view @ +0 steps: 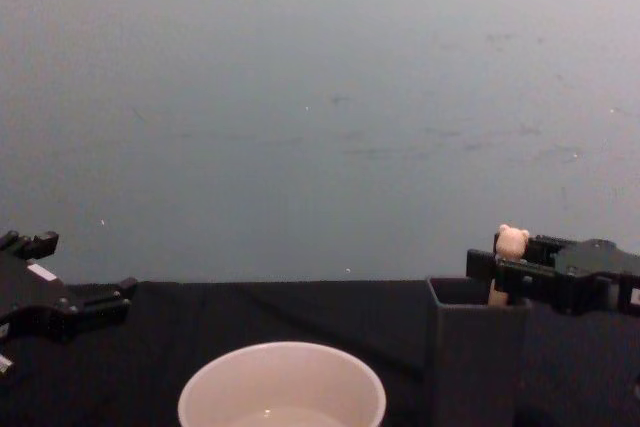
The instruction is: Pick up the stirring spoon with one hand, stir inside the cup, then place it back in its original position.
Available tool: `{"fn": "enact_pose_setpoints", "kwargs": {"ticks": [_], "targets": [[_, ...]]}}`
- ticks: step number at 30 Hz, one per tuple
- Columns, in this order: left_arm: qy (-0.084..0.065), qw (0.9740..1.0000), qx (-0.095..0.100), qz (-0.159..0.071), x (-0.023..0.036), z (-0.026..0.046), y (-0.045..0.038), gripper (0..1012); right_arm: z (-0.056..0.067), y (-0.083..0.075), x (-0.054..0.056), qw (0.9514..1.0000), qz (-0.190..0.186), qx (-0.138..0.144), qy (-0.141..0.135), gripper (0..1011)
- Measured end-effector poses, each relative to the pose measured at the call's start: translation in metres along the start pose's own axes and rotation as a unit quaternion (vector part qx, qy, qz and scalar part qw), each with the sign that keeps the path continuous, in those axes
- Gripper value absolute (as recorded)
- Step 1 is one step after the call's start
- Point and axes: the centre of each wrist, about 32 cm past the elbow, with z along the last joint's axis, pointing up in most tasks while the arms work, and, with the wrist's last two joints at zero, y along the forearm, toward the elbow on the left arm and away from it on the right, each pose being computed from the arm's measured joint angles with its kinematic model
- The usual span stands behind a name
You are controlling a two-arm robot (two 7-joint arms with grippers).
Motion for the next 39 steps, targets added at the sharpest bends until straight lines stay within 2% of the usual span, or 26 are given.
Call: {"fn": "enact_pose_setpoints", "kwargs": {"ticks": [1,2,9,11,13,22,28,39], "targets": [[0.0,1.0,0.0,0.0,0.0,0.0,0.0,1001,0.0,0.0,0.0,1.0,0.0,0.0,0.0,618],[0.0,1.0,0.0,0.0,0.0,0.0,0.0,1001,0.0,0.0,0.0,1.0,0.0,0.0,0.0,561],[0.0,1.0,0.0,0.0,0.0,0.0,0.0,1001,0.0,0.0,0.0,1.0,0.0,0.0,0.0,333],[0.0,1.0,0.0,0.0,0.0,0.0,0.0,1001,0.0,0.0,0.0,1.0,0.0,0.0,0.0,300],[0.0,1.0,0.0,0.0,0.0,0.0,0.0,1001,0.0,0.0,0.0,1.0,0.0,0.0,0.0,213],[0.0,1.0,0.0,0.0,0.0,0.0,0.0,1001,0.0,0.0,0.0,1.0,0.001,0.001,0.0,209],[0.0,1.0,0.0,0.0,0.0,0.0,0.0,1001,0.006,0.001,-0.005,0.9998,0.01,0.012,-0.01,209],[0.0,1.0,0.0,0.0,0.0,0.0,0.0,1001,0.035,-0.002,-0.011,0.9974,0.031,0.042,-0.05,209]]}}
